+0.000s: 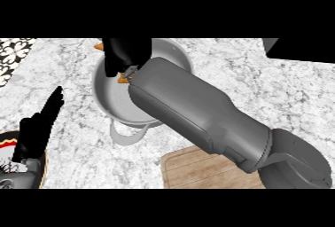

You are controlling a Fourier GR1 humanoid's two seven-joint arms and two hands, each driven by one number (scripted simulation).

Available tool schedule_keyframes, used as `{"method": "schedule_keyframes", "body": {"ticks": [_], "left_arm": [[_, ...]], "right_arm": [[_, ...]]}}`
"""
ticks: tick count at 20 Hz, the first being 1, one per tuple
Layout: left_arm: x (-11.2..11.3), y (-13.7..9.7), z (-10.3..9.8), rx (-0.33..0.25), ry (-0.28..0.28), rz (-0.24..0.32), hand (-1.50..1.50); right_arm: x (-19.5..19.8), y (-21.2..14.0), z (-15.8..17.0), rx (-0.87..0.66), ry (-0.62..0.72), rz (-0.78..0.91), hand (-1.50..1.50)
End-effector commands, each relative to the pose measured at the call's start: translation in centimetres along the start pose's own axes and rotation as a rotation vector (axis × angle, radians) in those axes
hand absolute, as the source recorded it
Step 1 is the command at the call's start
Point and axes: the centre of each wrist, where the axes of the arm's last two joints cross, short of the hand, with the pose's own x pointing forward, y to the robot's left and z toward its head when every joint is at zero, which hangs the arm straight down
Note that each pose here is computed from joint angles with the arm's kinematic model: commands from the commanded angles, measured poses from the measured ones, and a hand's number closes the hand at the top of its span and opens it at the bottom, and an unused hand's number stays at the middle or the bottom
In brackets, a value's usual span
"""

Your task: Pick the croissant from the cutting board and place it in the pot

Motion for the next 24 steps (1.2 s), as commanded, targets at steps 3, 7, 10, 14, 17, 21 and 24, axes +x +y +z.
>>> {"method": "schedule_keyframes", "body": {"ticks": [3,7,10,14,17,21,24], "left_arm": [[1.0,-0.2,-0.2,-0.016,-0.018,0.000,0.00],[1.0,-0.9,-1.0,-0.038,-0.039,-0.011,0.00],[1.6,-0.4,-1.1,-0.051,-0.039,-0.011,0.00],[1.6,-1.5,-1.5,-0.045,-0.050,-0.007,0.00],[1.6,-1.3,-0.8,-0.044,-0.037,0.002,0.00],[1.4,-2.0,-1.1,-0.040,-0.044,-0.006,0.00],[1.3,-2.0,-1.0,-0.045,-0.034,0.003,0.00]], "right_arm": [[-3.3,1.5,-1.8,0.039,0.015,0.135,1.50],[-4.9,2.0,-2.0,0.050,0.094,-0.031,-1.50],[-5.2,1.6,-2.4,0.090,0.117,-0.125,-1.50],[-6.4,2.4,-2.1,0.092,0.080,-0.186,-1.50],[-6.2,1.8,-2.7,0.078,0.072,-0.223,-1.50],[-5.4,0.6,-2.8,-0.111,0.010,-0.430,-1.50],[-5.0,-0.3,-2.9,-0.192,0.038,-0.584,-1.50]]}}
